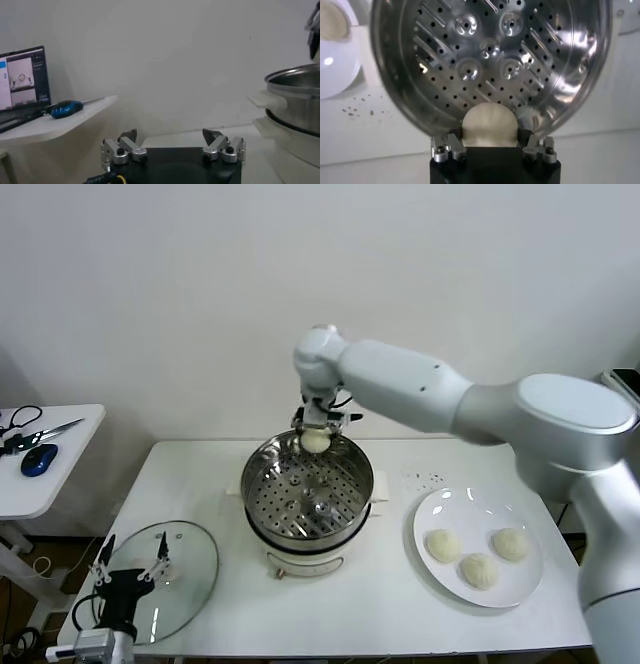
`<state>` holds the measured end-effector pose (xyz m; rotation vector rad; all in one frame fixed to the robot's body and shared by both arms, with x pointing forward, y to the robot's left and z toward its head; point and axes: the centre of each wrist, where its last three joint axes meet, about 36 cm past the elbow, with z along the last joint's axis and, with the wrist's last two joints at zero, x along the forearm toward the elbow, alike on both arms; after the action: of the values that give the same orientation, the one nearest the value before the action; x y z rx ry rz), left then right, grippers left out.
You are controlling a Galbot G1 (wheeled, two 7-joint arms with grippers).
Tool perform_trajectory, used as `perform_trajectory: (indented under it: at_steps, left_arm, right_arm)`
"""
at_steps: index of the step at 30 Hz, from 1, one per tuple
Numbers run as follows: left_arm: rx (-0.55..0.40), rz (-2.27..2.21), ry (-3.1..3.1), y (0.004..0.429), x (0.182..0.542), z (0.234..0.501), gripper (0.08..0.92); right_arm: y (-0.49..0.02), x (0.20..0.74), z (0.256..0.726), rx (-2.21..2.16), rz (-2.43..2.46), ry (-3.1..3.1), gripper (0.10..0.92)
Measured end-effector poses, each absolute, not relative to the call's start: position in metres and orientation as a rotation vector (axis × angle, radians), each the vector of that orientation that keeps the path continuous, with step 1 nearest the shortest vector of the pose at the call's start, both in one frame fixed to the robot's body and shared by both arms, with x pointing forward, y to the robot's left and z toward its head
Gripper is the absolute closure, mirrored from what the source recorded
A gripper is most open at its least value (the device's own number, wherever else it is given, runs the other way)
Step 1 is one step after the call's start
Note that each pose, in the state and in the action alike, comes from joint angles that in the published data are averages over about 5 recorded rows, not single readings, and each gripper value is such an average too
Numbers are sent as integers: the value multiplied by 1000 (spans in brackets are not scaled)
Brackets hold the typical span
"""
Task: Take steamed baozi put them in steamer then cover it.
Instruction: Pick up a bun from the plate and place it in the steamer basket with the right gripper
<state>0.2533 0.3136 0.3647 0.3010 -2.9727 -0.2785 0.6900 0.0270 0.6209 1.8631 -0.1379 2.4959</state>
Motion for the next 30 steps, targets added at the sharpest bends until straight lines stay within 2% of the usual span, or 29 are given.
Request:
perform_trajectory:
  at_steps: [11, 16, 19, 30]
  left_arm:
    - [302, -291, -2958, 313, 251, 362, 177]
    - [303, -289, -2954, 312, 251, 360, 177]
    - [305, -290, -2955, 312, 251, 360, 177]
    - [300, -299, -2959, 310, 248, 364, 177]
  right_arm:
    - [39, 687, 581, 1909, 2455, -89, 317]
    - [40, 686, 577, 1917, 2456, -95, 245]
    - [40, 686, 579, 1917, 2460, -92, 207]
    - [14, 685, 623, 1896, 2488, -125, 199]
